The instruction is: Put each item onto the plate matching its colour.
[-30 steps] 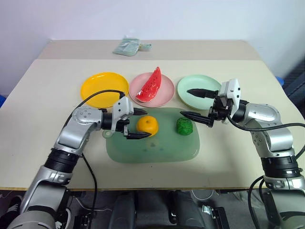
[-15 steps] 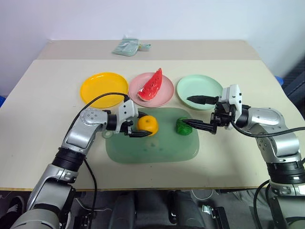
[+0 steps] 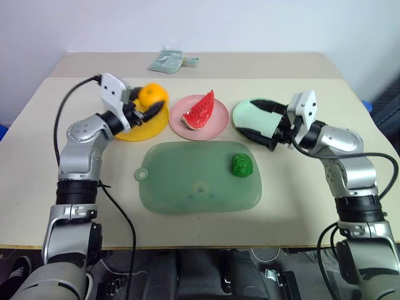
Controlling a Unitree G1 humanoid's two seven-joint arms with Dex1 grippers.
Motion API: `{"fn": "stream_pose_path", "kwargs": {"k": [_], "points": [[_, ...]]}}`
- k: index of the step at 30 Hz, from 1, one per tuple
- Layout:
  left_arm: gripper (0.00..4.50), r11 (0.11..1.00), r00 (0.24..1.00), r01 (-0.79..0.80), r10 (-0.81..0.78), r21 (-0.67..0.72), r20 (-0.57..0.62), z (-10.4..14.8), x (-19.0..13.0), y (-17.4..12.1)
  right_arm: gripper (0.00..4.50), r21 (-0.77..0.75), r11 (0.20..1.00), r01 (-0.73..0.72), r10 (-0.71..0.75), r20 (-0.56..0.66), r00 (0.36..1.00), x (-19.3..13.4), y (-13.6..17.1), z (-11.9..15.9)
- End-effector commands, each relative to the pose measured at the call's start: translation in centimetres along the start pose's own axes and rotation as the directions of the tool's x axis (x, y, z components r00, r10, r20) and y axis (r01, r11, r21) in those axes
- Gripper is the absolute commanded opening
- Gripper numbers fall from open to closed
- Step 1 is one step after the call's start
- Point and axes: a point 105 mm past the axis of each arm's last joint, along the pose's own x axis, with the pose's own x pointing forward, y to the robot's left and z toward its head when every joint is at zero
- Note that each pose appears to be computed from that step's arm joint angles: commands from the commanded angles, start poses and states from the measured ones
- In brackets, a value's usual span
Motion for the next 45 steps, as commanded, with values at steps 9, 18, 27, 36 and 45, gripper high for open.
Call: {"fn": "stream_pose_path", "kwargs": {"k": [9, 18, 27, 36, 45], "points": [[3.25, 0.946, 0.944, -0.324, 0.323, 0.009, -0.061, -3.1, 1.2, 3.4, 4.13, -0.032, 0.999, -0.004, 0.005, 0.018, 1.0, 0.2, 0.4, 0.4], [4.48, 0.967, 0.963, -0.255, 0.253, -0.01, -0.09, -4.6, 0.9, 2.6, 4.13, -0.018, 1.0, -0.006, 0.006, 0.009, 1.0, -0.3, 0.6, 0.3], [4.48, 0.998, 0.989, 0.031, -0.021, -0.062, 0.145, 1.8, -0.7, 1.6, 4.13, 0.061, 0.99, -0.127, 0.13, -0.05, 0.99, -0.9, 2.7, -0.5], [4.48, 0.718, 0.718, 0.696, -0.695, -0.011, 0.034, 2.6, -8.9, -6.7, 4.13, 0.169, 0.962, -0.214, 0.252, -0.247, 0.936, -1.6, 4.9, -4.0], [4.48, 0.644, 0.644, 0.765, -0.764, 0.021, -0.051, 0.8, -10.4, -8.3, 4.13, 0.209, 0.957, -0.199, 0.271, -0.41, 0.871, -1.9, 5.9, -7.4]]}}
